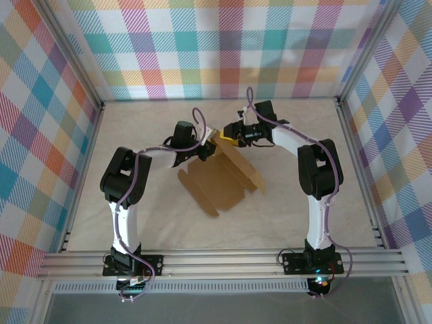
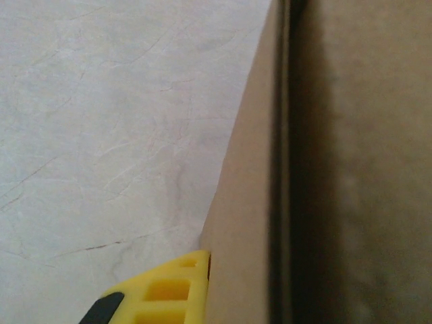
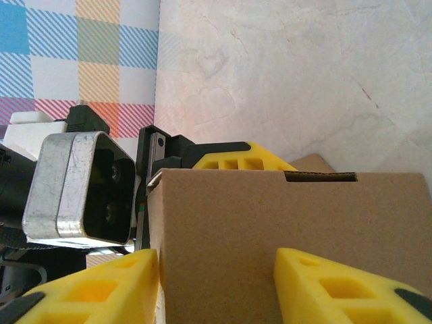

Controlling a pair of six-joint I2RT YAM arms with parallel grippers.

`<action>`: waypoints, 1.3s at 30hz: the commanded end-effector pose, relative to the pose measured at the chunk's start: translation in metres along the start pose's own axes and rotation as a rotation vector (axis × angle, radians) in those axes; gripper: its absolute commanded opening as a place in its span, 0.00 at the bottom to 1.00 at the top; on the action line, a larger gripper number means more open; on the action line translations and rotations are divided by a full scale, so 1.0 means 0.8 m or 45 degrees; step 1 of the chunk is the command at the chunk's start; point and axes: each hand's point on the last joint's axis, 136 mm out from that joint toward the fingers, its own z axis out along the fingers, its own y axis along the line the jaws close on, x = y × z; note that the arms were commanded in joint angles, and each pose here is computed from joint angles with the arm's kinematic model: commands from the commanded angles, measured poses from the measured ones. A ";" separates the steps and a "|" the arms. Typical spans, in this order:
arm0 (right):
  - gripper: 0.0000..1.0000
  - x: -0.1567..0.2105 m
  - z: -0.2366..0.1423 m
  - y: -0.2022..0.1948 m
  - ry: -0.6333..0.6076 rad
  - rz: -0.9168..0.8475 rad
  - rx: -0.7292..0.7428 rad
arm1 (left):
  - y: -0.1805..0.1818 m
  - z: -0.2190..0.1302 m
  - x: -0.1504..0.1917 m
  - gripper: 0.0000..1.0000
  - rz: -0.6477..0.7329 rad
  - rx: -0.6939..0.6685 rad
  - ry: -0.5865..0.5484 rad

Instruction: Fold the paper box

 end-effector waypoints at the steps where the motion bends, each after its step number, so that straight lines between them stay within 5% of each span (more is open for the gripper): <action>1: 0.53 0.015 -0.004 -0.003 0.021 0.057 0.008 | -0.016 -0.008 -0.003 0.02 -0.062 0.072 -0.011; 12: 0.60 0.013 -0.021 0.001 -0.037 0.057 -0.045 | -0.028 -0.027 0.008 0.00 -0.242 0.084 0.006; 25: 0.64 0.030 -0.030 0.001 -0.029 0.002 -0.059 | -0.025 -0.059 0.035 0.02 -0.056 -0.354 0.043; 39: 0.66 0.048 -0.028 0.018 0.069 -0.074 -0.142 | -0.034 -0.064 0.062 0.08 -0.043 -0.441 0.038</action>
